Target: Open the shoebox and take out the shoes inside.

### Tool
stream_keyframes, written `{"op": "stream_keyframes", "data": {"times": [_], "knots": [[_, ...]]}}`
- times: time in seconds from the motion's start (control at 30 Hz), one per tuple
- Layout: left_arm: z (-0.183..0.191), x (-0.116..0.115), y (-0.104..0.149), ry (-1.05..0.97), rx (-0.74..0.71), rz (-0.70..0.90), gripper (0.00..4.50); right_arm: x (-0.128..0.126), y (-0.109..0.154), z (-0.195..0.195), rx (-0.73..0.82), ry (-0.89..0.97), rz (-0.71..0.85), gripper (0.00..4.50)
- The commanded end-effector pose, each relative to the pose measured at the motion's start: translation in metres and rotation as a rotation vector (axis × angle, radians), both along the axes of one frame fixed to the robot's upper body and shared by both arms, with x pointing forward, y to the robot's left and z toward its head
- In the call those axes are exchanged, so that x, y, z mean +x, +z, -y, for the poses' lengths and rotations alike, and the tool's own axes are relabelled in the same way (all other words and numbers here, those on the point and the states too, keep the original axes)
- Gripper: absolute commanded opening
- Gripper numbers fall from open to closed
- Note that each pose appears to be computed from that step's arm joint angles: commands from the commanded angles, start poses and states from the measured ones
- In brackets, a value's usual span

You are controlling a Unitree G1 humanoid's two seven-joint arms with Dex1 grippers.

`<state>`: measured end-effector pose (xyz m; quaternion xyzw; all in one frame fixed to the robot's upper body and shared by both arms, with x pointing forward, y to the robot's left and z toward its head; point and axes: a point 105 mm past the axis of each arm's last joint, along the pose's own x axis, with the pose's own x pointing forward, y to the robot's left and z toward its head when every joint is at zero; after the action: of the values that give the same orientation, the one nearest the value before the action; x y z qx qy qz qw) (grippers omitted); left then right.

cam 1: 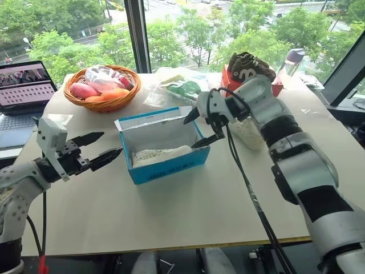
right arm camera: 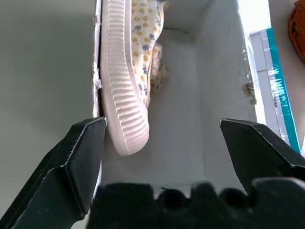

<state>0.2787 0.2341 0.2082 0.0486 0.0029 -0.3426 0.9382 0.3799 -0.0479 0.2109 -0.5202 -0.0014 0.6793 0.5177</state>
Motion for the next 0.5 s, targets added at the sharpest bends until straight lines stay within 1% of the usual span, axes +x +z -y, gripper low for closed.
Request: {"op": "stream_keyframes", "data": {"times": [0.03,0.13,0.2,0.23,0.3,0.43,0.5], "knots": [[0.006,-0.001,0.013,-0.016,-0.002,0.054,4.5,-0.003,0.002,-0.005,-0.021,0.061,0.052,4.48],[0.007,-0.001,0.012,-0.02,-0.006,0.054,4.5,-0.004,0.005,-0.008,-0.008,0.064,0.034,4.48],[0.007,-0.003,0.011,-0.017,-0.009,0.05,4.5,0.0,0.025,-0.007,0.019,0.024,0.016,4.48],[0.007,-0.003,0.01,-0.016,-0.009,0.048,4.5,0.0,0.039,-0.009,0.063,0.0,-0.024,4.48],[0.007,-0.004,0.01,-0.013,-0.011,0.048,4.5,0.0,0.056,-0.011,0.122,-0.034,-0.076,4.48],[0.009,-0.005,0.008,-0.019,-0.008,0.044,4.5,0.007,0.063,-0.005,0.138,-0.123,-0.099,4.48],[0.01,-0.008,0.006,-0.031,0.008,0.038,4.5,0.011,0.061,0.002,0.125,-0.191,-0.15,4.48]]}}
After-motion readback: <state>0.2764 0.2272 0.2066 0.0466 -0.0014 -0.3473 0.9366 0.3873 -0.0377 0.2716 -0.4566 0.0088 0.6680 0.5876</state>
